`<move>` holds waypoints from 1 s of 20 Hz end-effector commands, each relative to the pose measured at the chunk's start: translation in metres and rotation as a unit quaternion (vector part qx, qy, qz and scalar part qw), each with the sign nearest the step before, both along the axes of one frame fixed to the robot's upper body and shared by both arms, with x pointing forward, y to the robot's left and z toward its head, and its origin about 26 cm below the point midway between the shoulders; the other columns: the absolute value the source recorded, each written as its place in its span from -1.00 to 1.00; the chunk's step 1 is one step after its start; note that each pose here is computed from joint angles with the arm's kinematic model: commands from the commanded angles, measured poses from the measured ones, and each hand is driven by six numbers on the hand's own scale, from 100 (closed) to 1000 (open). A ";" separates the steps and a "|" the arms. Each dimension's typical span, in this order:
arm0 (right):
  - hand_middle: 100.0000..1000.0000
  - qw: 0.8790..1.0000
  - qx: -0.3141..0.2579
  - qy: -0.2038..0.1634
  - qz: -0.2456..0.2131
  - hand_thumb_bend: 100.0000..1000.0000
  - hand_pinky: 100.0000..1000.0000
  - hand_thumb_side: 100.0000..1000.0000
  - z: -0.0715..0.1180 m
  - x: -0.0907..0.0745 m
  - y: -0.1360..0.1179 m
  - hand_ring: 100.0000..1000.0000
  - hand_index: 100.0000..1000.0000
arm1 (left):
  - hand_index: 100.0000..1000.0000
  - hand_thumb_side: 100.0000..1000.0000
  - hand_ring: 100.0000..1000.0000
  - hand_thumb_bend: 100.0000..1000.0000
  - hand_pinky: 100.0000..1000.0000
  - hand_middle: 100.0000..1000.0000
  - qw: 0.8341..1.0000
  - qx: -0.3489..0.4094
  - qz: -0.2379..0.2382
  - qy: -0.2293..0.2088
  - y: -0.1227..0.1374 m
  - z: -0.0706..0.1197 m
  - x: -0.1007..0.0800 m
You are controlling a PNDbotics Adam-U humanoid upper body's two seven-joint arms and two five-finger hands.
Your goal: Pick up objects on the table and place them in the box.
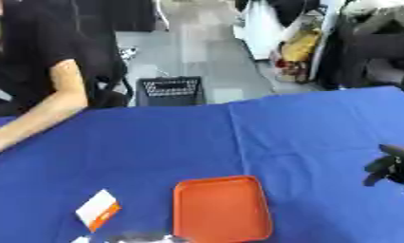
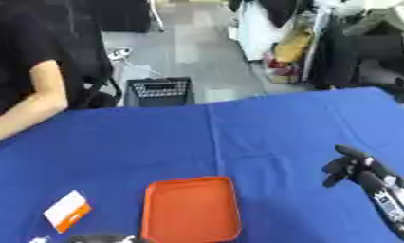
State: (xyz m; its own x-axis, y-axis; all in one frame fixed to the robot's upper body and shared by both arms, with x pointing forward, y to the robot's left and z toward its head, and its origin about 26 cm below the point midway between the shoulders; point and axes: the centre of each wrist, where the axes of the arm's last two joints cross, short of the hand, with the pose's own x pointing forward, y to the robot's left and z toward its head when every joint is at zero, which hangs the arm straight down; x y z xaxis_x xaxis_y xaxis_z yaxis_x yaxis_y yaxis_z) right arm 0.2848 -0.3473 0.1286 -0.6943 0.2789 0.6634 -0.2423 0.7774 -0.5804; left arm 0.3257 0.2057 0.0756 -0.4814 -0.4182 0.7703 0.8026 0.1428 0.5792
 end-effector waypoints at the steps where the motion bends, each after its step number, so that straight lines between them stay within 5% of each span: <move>1: 0.23 1.000 -0.009 -0.013 0.004 -1.00 0.07 0.86 0.010 0.001 0.000 0.04 0.86 | 0.91 1.00 0.56 -0.43 0.97 0.58 0.999 -0.011 0.002 -0.042 0.002 0.011 0.004; 10: 0.24 1.000 -0.010 -0.012 0.004 -1.00 0.07 0.86 0.010 0.001 0.000 0.04 0.86 | 0.91 1.00 0.56 -0.47 0.99 0.59 0.997 -0.033 0.004 -0.074 0.001 0.024 0.000; 14: 0.24 1.000 -0.011 -0.010 0.001 -1.00 0.07 0.86 0.009 0.001 -0.001 0.04 0.86 | 0.88 1.00 0.56 -0.56 0.95 0.57 0.985 -0.056 0.034 -0.162 0.015 0.060 -0.002; 20: 0.24 1.000 -0.013 -0.011 -0.005 -1.00 0.07 0.86 0.010 0.000 -0.003 0.04 0.86 | 0.83 0.83 0.56 -0.54 0.87 0.54 0.939 -0.032 0.137 -0.314 0.060 0.113 -0.015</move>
